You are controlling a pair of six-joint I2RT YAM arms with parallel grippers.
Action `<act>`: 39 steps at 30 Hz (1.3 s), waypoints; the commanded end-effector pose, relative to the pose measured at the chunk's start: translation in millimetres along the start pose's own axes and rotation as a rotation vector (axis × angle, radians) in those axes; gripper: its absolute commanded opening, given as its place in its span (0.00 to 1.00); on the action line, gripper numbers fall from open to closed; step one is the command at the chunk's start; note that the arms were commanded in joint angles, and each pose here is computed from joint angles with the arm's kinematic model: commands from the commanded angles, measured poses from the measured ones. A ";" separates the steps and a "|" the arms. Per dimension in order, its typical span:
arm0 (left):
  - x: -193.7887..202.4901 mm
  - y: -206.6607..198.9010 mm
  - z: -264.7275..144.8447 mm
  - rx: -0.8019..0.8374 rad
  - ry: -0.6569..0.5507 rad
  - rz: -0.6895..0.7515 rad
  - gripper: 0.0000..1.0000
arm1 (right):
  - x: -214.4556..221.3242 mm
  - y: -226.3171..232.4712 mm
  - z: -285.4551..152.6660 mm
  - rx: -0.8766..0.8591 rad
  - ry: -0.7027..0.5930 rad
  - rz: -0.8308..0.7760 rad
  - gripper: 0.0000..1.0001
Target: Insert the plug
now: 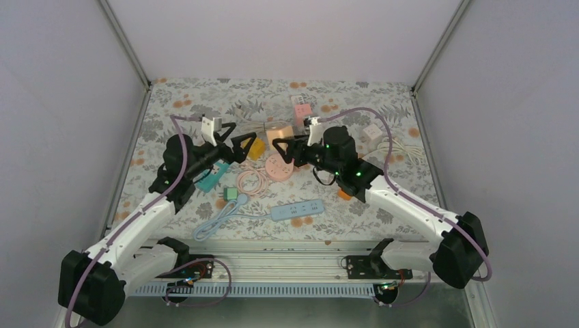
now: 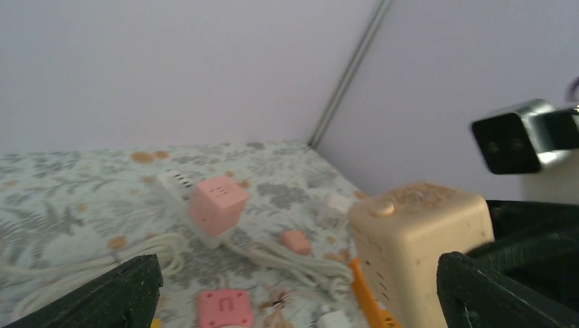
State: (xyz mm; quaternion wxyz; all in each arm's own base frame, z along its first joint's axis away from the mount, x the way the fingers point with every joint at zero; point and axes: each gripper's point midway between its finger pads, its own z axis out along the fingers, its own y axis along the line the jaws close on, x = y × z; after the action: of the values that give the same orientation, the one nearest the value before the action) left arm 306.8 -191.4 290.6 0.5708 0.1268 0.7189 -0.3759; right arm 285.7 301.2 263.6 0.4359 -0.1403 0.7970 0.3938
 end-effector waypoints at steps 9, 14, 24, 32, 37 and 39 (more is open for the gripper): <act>-56.7 -82.3 -42.0 0.411 -0.185 -0.247 1.00 | -73.4 116.5 -43.1 -0.637 -0.106 0.194 0.55; -63.1 -93.8 -44.3 0.479 -0.158 -0.326 1.00 | -85.7 134.7 -50.2 -0.727 -0.094 0.231 0.55; -68.7 -112.7 -38.5 0.582 -0.107 -0.401 0.99 | -98.1 146.2 -51.1 -0.776 -0.097 0.232 0.56; -71.1 -123.6 -43.6 0.661 -0.102 -0.389 0.95 | -95.0 143.8 -46.3 -0.768 -0.088 0.234 0.56; -71.0 -125.1 -41.6 0.671 -0.091 -0.382 0.82 | -93.8 141.6 -44.5 -0.755 -0.090 0.232 0.56; -70.2 -126.1 -40.1 0.678 -0.076 -0.387 0.75 | -94.7 140.8 -44.2 -0.748 -0.095 0.228 0.56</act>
State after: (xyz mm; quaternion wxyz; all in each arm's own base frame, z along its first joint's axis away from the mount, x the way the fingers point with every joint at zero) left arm 232.6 -231.1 387.4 0.4354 0.1240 0.5675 -0.6877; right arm 238.8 351.7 400.4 0.3191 -0.1676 0.6162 0.7002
